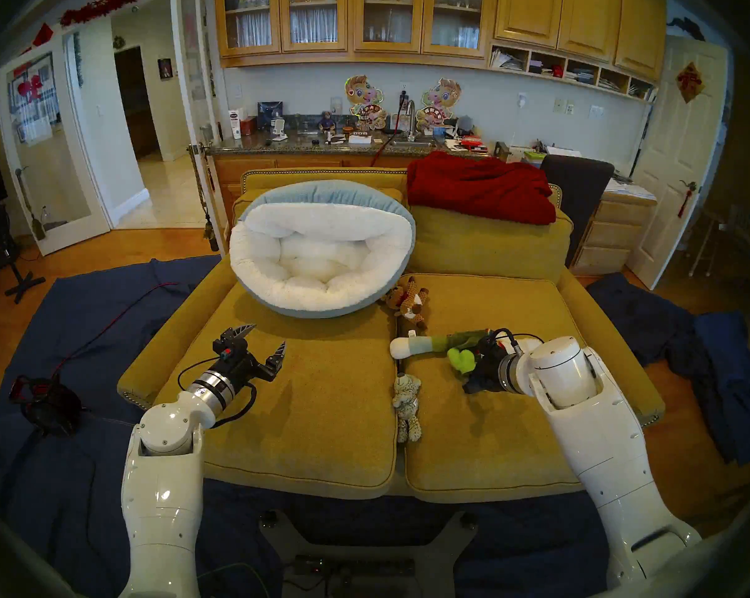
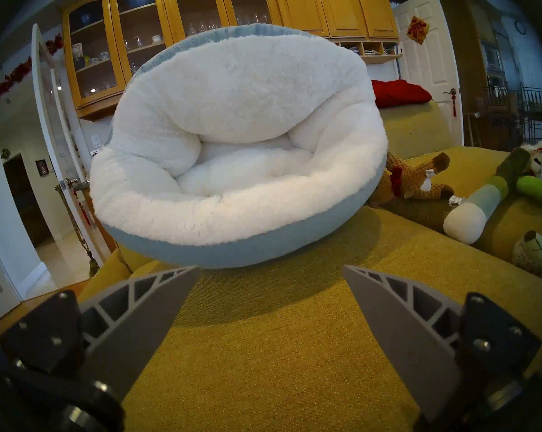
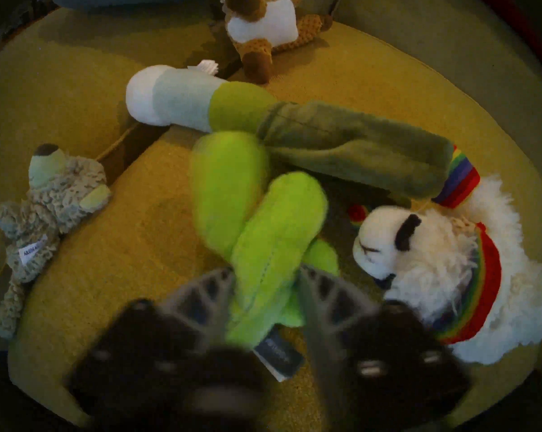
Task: Put toys into dog bed
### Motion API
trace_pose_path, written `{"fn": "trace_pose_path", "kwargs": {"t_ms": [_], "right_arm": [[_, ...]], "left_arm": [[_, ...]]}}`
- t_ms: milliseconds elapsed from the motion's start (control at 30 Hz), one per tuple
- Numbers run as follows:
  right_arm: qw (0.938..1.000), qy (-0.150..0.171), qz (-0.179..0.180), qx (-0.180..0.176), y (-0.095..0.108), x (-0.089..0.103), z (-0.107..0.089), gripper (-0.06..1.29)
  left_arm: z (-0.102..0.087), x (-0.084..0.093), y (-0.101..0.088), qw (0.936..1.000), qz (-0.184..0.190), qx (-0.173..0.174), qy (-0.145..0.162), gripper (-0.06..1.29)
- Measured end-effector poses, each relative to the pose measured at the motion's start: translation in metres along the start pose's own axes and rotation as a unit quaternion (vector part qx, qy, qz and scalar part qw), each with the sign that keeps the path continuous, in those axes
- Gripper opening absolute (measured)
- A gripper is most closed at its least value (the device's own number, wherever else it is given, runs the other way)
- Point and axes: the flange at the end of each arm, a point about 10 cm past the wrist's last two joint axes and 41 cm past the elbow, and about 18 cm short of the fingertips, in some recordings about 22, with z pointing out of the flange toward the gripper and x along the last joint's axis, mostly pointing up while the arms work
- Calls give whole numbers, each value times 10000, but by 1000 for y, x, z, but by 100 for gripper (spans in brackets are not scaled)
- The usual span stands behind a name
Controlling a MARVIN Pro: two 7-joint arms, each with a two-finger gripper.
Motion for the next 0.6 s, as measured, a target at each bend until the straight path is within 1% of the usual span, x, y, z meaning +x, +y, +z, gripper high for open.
{"fn": "trace_pose_path", "kwargs": {"t_ms": [33, 100, 133, 167, 233, 300, 367, 467, 600], "right_arm": [[10000, 20, -20, -12, 0, 0, 0, 120], [10000, 32, -35, -16, 0, 0, 0, 95], [10000, 44, -51, -21, 0, 0, -1, 71], [9999, 76, -89, -28, 0, 1, -4, 41], [9999, 104, -124, -17, -1, 2, -7, 27], [9997, 150, -169, 28, -2, 3, -11, 6], [9995, 216, -207, 128, -4, 5, -17, 2], [9986, 345, -261, 297, -8, 10, -25, 1], [9967, 560, -328, 491, -10, 21, -38, 1]], "left_arm": [[0, 0, 0, 10000, 0, 0, 0, 123], [0, 0, 0, 10000, 0, 0, 0, 123], [0, 0, 0, 10000, 0, 0, 0, 123], [0, 0, 0, 10000, 0, 1, 0, 123], [0, 0, 0, 10000, 0, 1, 0, 123], [0, 0, 0, 10000, 1, 2, 0, 123], [0, 0, 0, 10000, 1, 3, 0, 123], [0, 0, 0, 10000, 1, 5, -1, 123], [0, 0, 0, 10000, 1, 9, -3, 123]]}}
